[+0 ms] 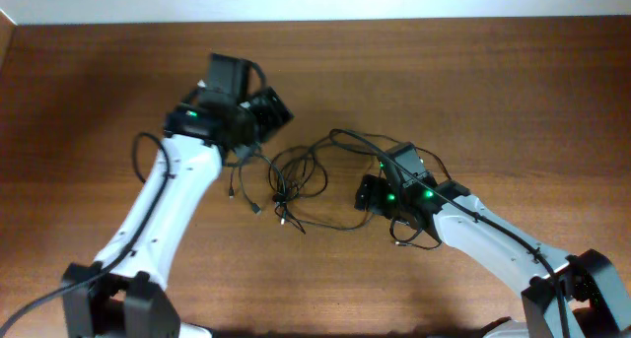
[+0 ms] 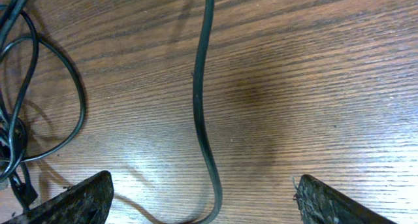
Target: Untangle cables
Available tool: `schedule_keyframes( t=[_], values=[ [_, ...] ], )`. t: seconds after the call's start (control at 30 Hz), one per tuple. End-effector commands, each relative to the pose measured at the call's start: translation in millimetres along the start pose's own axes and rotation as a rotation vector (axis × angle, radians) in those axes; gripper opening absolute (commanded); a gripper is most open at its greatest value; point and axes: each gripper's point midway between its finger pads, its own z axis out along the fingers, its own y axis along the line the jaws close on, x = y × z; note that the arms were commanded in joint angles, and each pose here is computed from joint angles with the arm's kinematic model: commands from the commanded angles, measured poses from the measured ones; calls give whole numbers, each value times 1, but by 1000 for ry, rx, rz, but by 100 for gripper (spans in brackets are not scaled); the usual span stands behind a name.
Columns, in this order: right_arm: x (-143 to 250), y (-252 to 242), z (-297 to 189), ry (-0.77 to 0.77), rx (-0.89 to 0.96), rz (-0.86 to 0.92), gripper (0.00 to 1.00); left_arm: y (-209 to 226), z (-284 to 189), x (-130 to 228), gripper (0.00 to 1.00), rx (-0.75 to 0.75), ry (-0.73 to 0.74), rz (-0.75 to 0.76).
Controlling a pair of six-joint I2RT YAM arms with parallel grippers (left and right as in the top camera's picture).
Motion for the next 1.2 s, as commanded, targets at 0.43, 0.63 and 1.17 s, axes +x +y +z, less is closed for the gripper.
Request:
schedule_keyframes(
  t=[0.43,0.63,1.17],
  values=[
    [0,-3,2,-5,21,5,91,88,119,35,0,-410,-25,-177],
    [8,3,2,42,-18,0,88,48,60,-2,0,-272,-96,-31],
    [33,155,-79,369,-872,-43,65,-12,-66,24,0,110,-6,116]
  ],
)
